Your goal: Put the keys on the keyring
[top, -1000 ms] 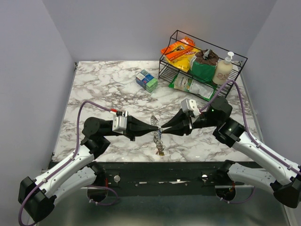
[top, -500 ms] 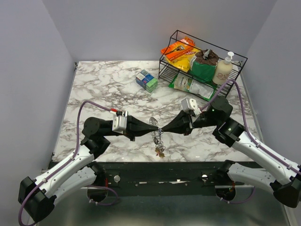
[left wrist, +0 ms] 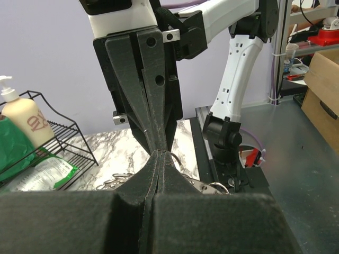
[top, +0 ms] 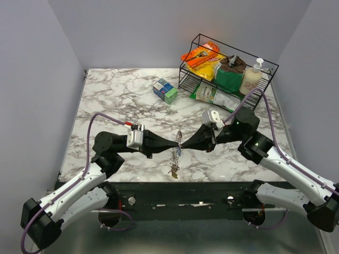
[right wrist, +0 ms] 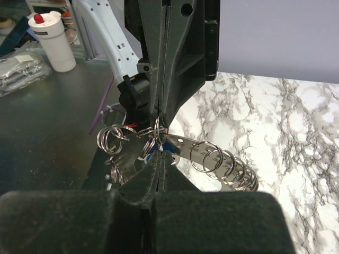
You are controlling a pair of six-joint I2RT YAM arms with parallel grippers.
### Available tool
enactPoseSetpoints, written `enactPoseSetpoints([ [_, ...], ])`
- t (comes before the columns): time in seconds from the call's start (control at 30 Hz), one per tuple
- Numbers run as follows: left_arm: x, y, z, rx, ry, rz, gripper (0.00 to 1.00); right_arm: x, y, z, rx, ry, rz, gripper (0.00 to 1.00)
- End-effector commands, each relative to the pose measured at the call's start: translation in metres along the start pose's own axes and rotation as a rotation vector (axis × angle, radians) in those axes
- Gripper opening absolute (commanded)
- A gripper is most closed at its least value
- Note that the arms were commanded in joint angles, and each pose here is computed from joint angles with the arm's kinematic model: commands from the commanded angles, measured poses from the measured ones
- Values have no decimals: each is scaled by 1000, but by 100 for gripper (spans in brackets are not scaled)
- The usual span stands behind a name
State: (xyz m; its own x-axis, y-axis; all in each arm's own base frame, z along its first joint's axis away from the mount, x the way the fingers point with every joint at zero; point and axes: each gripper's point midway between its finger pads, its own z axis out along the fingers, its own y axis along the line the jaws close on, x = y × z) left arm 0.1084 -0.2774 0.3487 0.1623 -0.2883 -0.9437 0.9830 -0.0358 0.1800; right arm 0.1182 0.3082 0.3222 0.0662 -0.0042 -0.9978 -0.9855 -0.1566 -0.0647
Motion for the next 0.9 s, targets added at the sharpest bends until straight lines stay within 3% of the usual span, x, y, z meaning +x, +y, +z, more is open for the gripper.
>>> enactPoseSetpoints([
  [0.0, -22, -1, 4, 19, -48, 56, 0, 8, 3, 2, -32, 9, 23, 1],
  [0.2, -21, 0, 5, 15, -46, 57, 0, 11, 3, 2, -29, 16, 24, 2],
  [0.37, -20, 0, 4, 15, -44, 56, 0, 5, 0, -3, 24, 4, -11, 28],
  [0.53, -20, 0, 5, 17, -44, 55, 0, -3, -1, -10, 77, -12, -44, 43],
  [0.87, -21, -3, 4, 25, -45, 52, 0, -14, -15, -16, 182, -33, -90, 44],
])
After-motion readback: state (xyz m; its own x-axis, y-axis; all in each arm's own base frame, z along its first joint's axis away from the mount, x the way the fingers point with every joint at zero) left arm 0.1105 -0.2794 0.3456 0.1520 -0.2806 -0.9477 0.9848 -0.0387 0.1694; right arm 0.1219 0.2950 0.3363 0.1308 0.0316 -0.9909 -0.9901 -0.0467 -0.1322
